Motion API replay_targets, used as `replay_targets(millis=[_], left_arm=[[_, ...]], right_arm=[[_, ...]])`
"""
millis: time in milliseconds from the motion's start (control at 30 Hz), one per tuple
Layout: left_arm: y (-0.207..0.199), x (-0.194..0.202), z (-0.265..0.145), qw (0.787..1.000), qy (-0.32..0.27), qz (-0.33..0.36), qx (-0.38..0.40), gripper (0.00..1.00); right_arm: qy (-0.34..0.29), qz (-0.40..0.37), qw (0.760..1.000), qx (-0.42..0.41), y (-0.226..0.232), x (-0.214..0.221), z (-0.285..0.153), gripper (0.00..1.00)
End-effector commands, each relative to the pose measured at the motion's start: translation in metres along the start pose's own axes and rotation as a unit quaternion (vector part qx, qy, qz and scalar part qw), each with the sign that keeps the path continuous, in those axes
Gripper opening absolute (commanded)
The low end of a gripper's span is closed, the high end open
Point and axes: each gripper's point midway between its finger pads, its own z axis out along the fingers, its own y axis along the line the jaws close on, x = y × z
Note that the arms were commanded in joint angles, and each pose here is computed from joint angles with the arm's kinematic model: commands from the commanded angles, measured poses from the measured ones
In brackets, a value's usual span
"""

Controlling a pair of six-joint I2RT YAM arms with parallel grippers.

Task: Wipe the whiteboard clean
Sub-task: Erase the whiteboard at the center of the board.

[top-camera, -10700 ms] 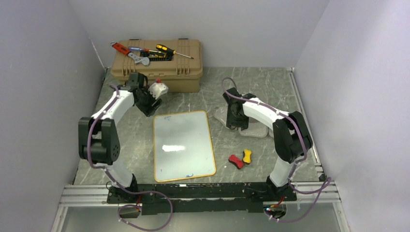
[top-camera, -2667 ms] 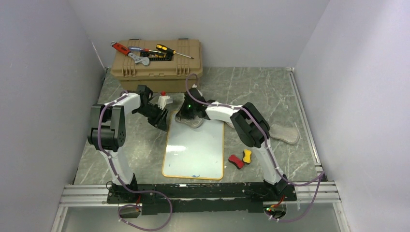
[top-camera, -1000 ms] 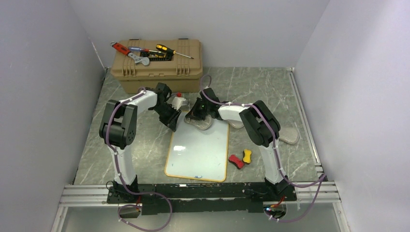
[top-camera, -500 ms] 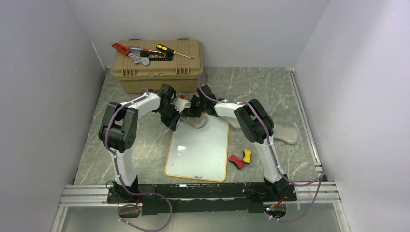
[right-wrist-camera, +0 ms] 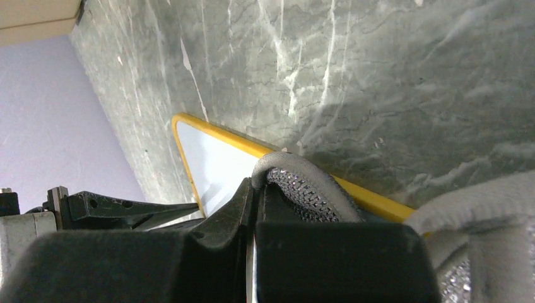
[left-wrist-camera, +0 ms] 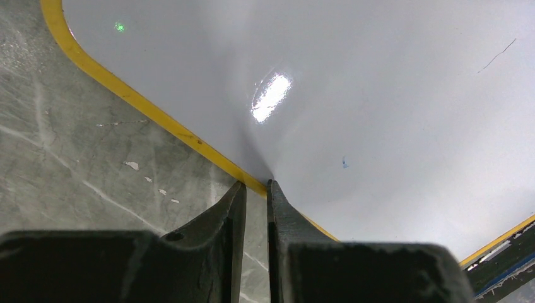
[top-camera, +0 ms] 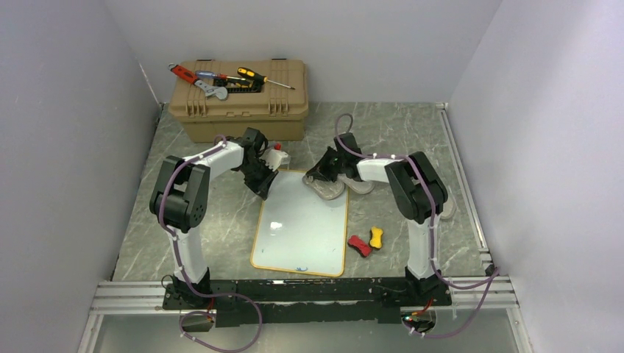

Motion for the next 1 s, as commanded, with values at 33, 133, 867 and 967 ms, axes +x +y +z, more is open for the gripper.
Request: replay_targets(millis=[33,133,867,967], left_arm=[[0.03,0.05,0.042,0.994,0.088,0.034,-0.053,0.14],[0.03,0.049,0.042,0.994,0.089,0.034,-0.052,0.13],[0.032,0.05,0.04,0.995,0.087,0.035,-0.047,0.12],[0.034,0.051,0.04,0.995,0.086,0.032,-0.047,0.11]], right_arm=[[0.037,-0.013,0.99,0.134,-0.068,0.041,0.033,0.0],[0.06,-0.028,0.992,0.108,-0.029,0.057,0.065,0.0],[-0.014,0.035,0.965,0.26,-0.159,0.017,-0.056,0.0],[0.016,0.009,0.977,0.211,-0.117,0.034,-0.01,0.0]])
